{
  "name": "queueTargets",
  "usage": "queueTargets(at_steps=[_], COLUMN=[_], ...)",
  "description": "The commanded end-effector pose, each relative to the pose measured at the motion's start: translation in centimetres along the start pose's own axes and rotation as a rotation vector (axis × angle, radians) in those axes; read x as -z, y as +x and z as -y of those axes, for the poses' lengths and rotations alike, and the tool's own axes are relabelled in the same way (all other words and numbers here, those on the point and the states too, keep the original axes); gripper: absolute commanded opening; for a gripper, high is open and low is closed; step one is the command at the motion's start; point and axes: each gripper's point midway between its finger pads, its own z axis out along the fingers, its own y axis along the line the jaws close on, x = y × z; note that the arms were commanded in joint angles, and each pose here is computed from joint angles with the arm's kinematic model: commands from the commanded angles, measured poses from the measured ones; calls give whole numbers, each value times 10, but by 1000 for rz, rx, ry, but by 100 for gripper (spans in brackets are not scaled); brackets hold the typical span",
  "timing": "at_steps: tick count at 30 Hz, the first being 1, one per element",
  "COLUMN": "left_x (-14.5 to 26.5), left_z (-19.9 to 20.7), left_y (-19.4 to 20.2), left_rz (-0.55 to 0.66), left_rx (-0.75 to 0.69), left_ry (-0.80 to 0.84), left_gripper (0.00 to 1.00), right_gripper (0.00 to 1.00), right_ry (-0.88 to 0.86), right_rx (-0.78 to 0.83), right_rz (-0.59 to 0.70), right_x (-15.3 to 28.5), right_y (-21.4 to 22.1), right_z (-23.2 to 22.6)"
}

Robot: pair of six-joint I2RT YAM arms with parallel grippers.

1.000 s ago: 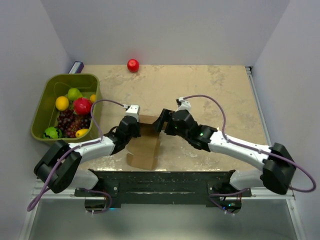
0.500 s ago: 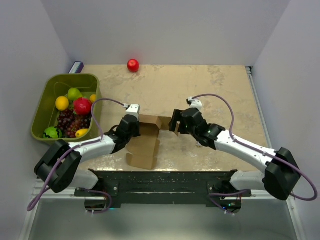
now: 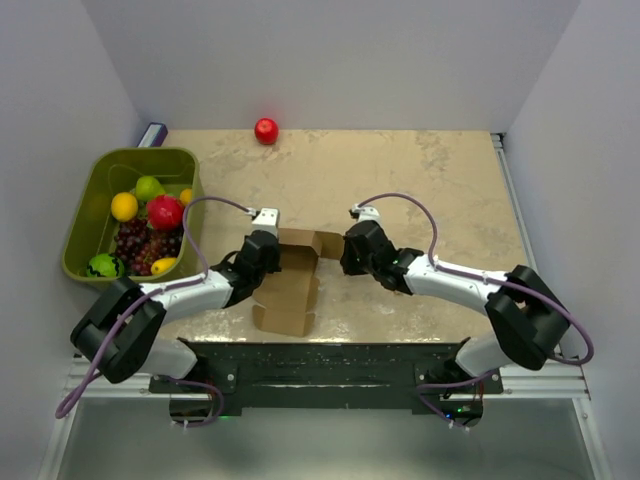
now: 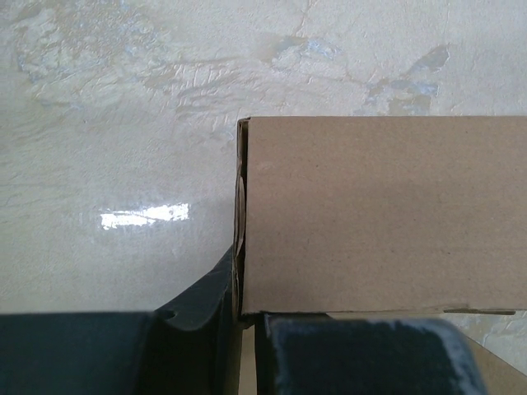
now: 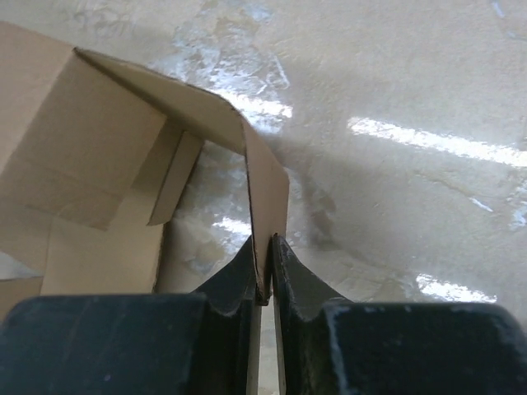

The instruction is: Fold the paper box

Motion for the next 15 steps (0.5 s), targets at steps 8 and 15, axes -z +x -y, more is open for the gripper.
queueTargets(at_steps=[8, 15], left_x=[-5, -5], left_z=[1, 2], left_y=[-1, 0], left_rz=[30, 37], left_rx=[-49, -52], left_ry=[-58, -55], left_gripper=[0, 0], right_gripper=[10, 12], right_ry=[-18, 0], right_rx=[64, -4], right_rz=[69, 72], right_x=[3, 3], right_y=[-25, -26], right_z=[-81, -82])
